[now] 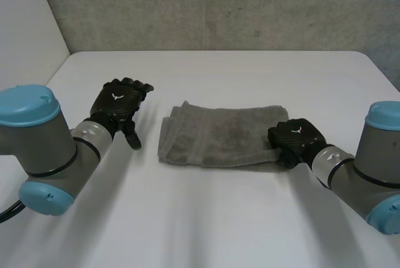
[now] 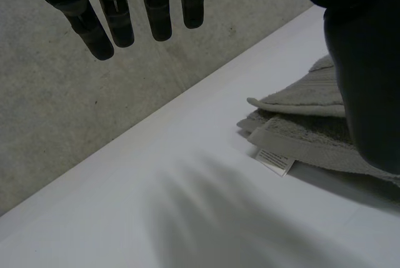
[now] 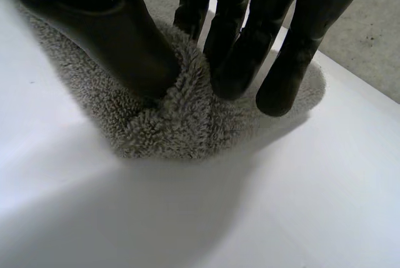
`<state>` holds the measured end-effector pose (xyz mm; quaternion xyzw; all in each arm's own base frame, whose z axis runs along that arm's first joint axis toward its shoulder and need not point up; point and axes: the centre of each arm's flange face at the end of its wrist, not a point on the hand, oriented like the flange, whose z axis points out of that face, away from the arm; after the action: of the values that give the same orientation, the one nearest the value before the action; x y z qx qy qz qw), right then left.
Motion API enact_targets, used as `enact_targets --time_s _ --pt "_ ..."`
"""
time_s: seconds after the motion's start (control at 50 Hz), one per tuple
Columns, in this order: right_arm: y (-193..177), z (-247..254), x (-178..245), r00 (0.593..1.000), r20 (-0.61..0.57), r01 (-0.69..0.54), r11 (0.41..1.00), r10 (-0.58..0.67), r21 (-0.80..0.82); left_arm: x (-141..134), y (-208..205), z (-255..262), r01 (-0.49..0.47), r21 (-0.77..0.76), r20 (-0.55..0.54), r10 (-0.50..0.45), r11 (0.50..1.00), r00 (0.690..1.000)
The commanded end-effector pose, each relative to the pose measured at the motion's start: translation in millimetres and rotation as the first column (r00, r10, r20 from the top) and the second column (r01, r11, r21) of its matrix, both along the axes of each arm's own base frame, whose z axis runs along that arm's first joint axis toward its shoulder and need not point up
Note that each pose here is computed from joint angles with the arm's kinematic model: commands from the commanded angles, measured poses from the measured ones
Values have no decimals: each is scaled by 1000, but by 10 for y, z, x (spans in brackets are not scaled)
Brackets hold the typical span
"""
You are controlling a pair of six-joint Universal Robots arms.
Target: Fold the towel.
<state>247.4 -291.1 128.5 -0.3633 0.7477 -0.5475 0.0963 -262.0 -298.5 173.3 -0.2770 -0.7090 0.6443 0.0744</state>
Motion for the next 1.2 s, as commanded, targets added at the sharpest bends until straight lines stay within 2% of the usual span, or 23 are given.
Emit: enact_targets --time_s 0.02,0.1,0.14,0.16,0.2,0.24,0.26,0.3,0.36,0.4,0.46,0.52,0.56,0.58,0.62,0.68,0.72,0.74,0.78,0.82,1.0,1.08,1.2 --pt "-178 225 66 998 -47 23 991 -30 -135 3 -3 21 -1 -6 -2 1 1000 1000" --pt "-62 368 343 992 -108 -83 969 59 -235 6 -14 62 -4 -17 -7 4 1000 1000" --pt "233 508 806 959 -197 -264 897 205 -354 11 -26 97 -9 -27 -11 9 1000 1000" --pt "234 509 808 959 -198 -265 897 205 -354 11 -26 97 -9 -27 -11 9 1000 1000" --pt "365 546 987 931 -257 -348 846 261 -405 19 -36 128 -17 -35 -15 16 999 1000" --pt "619 395 1306 853 -390 -504 737 346 -450 62 -49 298 -45 -73 -42 42 996 998" --pt "621 395 1308 853 -391 -505 736 346 -450 63 -50 299 -46 -73 -42 43 996 998" --pt "848 262 1581 773 -478 -628 607 417 -486 93 -60 476 -74 -109 -104 63 991 993" --pt "933 184 1695 743 -490 -668 558 456 -493 113 -72 542 -89 -122 -137 72 989 988" --pt "1047 -66 1828 687 -475 -727 510 550 -461 157 -103 610 -107 -126 -180 83 986 980" --pt "1065 -180 1892 667 -444 -743 498 598 -447 174 -109 639 -114 -127 -194 88 985 977" --pt "1058 -185 1902 670 -420 -740 508 612 -441 176 -109 639 -116 -127 -194 90 985 977" --pt "1034 -170 1891 696 -343 -715 562 631 -416 180 -113 632 -117 -122 -196 92 986 976" --pt "1034 -170 1891 696 -343 -714 563 631 -416 180 -113 632 -117 -122 -196 92 986 976" --pt "1004 -73 1865 745 -218 -661 650 631 -376 162 -112 620 -111 -121 -195 86 986 977" --pt "1000 78 1842 773 -144 -623 693 618 -363 155 -114 607 -110 -118 -195 85 987 977" --pt "815 342 1646 842 0 -511 798 539 -319 117 -106 596 -100 -117 -193 76 988 978" --pt "814 343 1645 843 1 -510 799 538 -319 117 -106 596 -100 -117 -193 76 988 978" --pt "560 492 1380 891 140 -389 886 431 -252 57 -88 550 -84 -106 -192 62 991 979" --pt "474 539 1274 901 201 -342 915 384 -214 2 -53 513 -66 -96 -188 48 993 981" --pt "144 506 890 901 411 -162 986 136 27 -350 211 87 44 31 -176 -38 999 984" --pt "42 399 832 907 414 -128 988 79 92 -518 317 -188 87 119 -167 -67 989 984" --pt "-40 201 856 919 392 -111 982 44 152 -598 323 -420 84 189 -127 -60 978 990"
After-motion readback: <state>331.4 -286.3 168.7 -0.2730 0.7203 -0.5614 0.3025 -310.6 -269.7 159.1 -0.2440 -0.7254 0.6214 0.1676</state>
